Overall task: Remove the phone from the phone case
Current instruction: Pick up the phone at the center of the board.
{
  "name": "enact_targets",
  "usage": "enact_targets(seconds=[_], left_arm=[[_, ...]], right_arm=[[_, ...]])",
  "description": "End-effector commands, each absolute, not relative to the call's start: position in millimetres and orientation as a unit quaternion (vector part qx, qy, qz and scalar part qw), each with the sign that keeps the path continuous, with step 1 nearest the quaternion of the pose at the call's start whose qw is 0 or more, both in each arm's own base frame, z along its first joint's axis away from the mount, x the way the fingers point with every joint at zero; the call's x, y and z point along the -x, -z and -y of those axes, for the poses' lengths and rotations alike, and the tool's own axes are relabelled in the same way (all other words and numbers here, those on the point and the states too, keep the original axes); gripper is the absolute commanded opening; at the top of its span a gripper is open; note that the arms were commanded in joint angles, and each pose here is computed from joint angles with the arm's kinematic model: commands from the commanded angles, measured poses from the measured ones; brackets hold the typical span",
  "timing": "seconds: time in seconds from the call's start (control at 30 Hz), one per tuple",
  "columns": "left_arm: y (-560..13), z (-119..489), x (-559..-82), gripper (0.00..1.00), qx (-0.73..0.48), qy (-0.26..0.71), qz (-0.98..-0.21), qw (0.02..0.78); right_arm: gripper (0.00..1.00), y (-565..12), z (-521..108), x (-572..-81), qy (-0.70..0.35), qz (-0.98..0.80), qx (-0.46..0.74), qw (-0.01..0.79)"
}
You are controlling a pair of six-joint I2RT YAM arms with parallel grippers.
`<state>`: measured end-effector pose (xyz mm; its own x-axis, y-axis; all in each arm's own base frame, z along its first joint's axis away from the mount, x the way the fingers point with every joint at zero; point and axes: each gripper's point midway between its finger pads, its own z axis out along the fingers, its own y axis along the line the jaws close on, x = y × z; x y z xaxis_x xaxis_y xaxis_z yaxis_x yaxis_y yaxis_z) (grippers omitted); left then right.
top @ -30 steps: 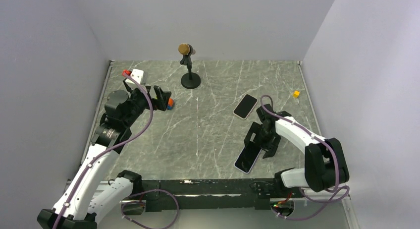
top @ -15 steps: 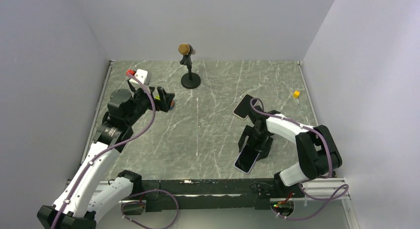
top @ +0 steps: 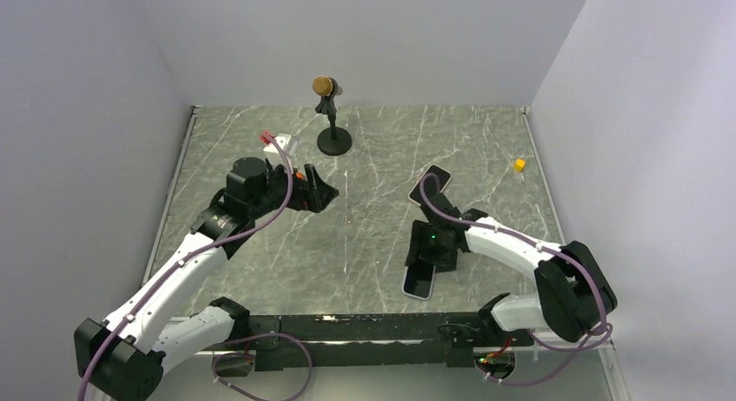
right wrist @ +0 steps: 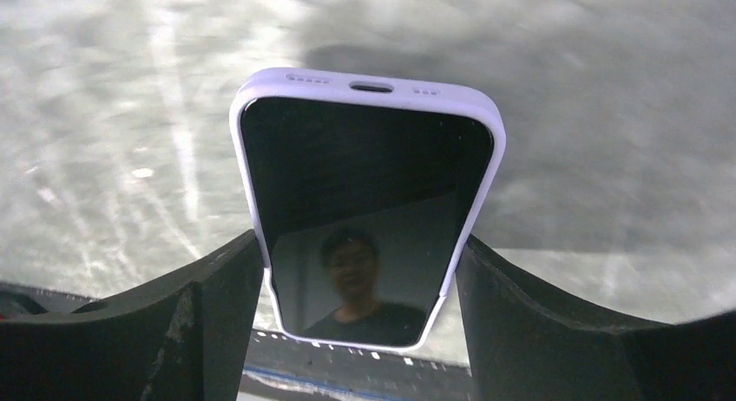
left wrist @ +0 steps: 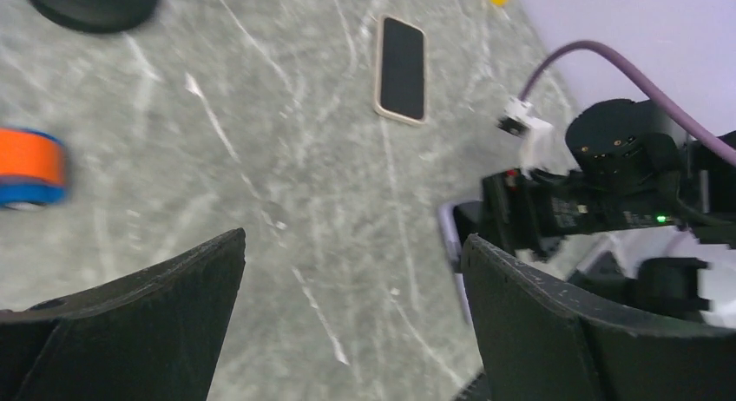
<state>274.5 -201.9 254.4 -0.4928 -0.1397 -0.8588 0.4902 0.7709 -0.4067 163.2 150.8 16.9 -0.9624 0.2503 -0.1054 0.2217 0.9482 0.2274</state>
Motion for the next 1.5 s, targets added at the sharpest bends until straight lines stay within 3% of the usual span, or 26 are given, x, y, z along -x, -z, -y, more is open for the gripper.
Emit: enact_targets(seconds=[0.0, 0.13, 0.3, 0.47, 0.6, 0.83, 1.1, 1.47], left_arm=[[-237.9, 241.8, -247.5, 0.97, -0.076, 0.448, -0.792, 0.408], [-213.3, 262.7, -235.9, 0.92, -0.083, 0.47, -0.791, 0.384], [-191.1, 271.4, -225.4, 0.88, -0.079, 0.445, -0.798, 0.398], [-187.0, 279.3, -214.9, 0.99, -0.082, 0.412, -0.787, 0.453], [-191.5, 274.9, -209.4, 0.99, -0.091, 0.366, -0.773, 0.51], [-186.6, 257.2, -209.9, 0.83, -0.07, 0.333, -0.757, 0.557], [-190.2, 265.2, -218.7, 0.6, -0.068, 0.324, -0.754, 0.568], [-184.4, 284.8, -226.6, 0.43, -0.086, 0.308, -0.771, 0.55]], right_arm=[[0.0, -54.2, -217.7, -222.3, -0.237, -0.943, -0.007, 0.233], [0.0, -65.5, -239.3, -232.6, -0.292, -0.923, -0.018, 0.251], [0.0, -80.0, -274.7, -241.8, -0.365, -0.906, -0.1, 0.187], [0.0, -89.0, -292.9, -248.7, -0.439, -0.866, -0.212, 0.114], [0.0, -102.9, -303.7, -252.4, -0.478, -0.836, -0.258, 0.078], [0.0, -134.6, -315.0, -260.1, -0.561, -0.76, -0.326, 0.034], [0.0, -166.2, -319.0, -269.2, -0.587, -0.734, -0.337, 0.049], [0.0, -178.4, -325.2, -262.0, -0.594, -0.727, -0.339, 0.059]])
